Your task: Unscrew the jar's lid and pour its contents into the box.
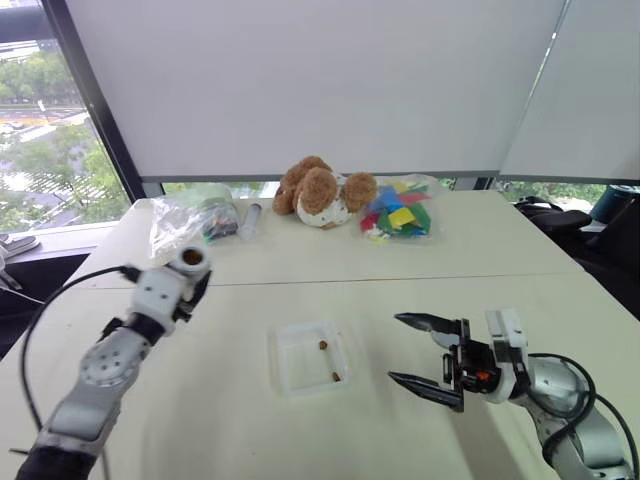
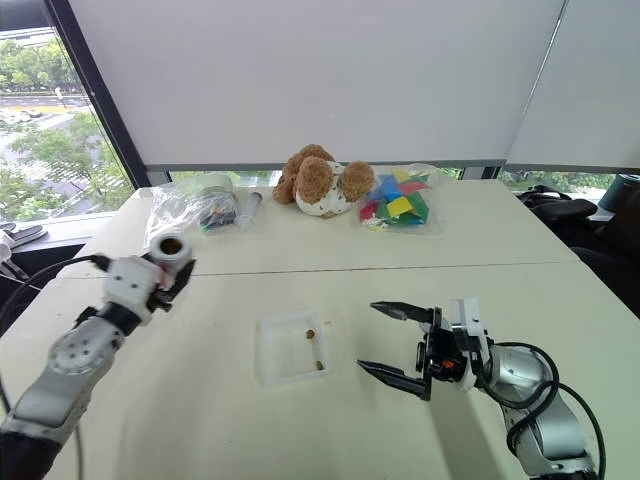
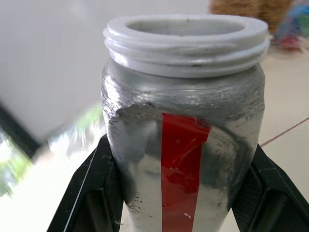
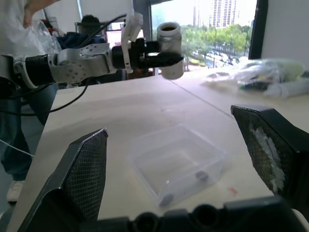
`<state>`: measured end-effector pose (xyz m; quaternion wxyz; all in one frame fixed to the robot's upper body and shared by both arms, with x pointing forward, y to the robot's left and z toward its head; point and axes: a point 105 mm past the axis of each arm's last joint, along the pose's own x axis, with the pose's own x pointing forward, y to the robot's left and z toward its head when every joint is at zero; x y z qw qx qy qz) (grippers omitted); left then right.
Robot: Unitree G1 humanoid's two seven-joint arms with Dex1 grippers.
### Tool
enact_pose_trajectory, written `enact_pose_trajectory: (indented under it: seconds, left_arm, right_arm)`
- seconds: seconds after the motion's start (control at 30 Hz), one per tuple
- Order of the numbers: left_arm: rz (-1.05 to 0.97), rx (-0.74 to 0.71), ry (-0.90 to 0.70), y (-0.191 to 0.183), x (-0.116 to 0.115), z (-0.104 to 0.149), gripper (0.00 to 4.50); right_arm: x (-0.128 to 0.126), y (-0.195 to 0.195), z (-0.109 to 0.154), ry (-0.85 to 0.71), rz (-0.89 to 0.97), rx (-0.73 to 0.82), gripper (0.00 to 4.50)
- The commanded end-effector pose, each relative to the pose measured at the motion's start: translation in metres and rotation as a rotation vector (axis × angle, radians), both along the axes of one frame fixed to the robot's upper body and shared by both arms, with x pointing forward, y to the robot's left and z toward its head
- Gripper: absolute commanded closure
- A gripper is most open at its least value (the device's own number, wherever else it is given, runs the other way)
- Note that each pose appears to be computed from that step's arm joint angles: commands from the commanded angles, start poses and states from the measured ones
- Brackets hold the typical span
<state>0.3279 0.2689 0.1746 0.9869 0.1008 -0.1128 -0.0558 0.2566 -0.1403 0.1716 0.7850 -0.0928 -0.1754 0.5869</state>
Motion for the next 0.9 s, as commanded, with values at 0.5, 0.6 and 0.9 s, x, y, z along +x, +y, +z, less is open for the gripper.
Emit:
enact_pose_trajectory:
  seconds: [0.5, 0.6, 0.9]
  left_arm:
    - [0.256, -0.251, 0.043, 0.081, -0.035, -0.063, 2.35]
    - [0.257, -0.239, 0.047, 0.081, -0.034, -0.067, 2.35]
    - [0.241, -0.233, 0.032, 0.079, -0.041, -0.067, 0.03]
  right_arm:
    - [0.014, 0.029, 0.010, -0.082, 0.111, 0.054, 0.04]
    - [0.015, 0.027, 0.010, -0.083, 0.105, 0.048, 0.04]
    - [0.014, 0.017, 0.013, -0.073, 0.083, 0.018, 0.00]
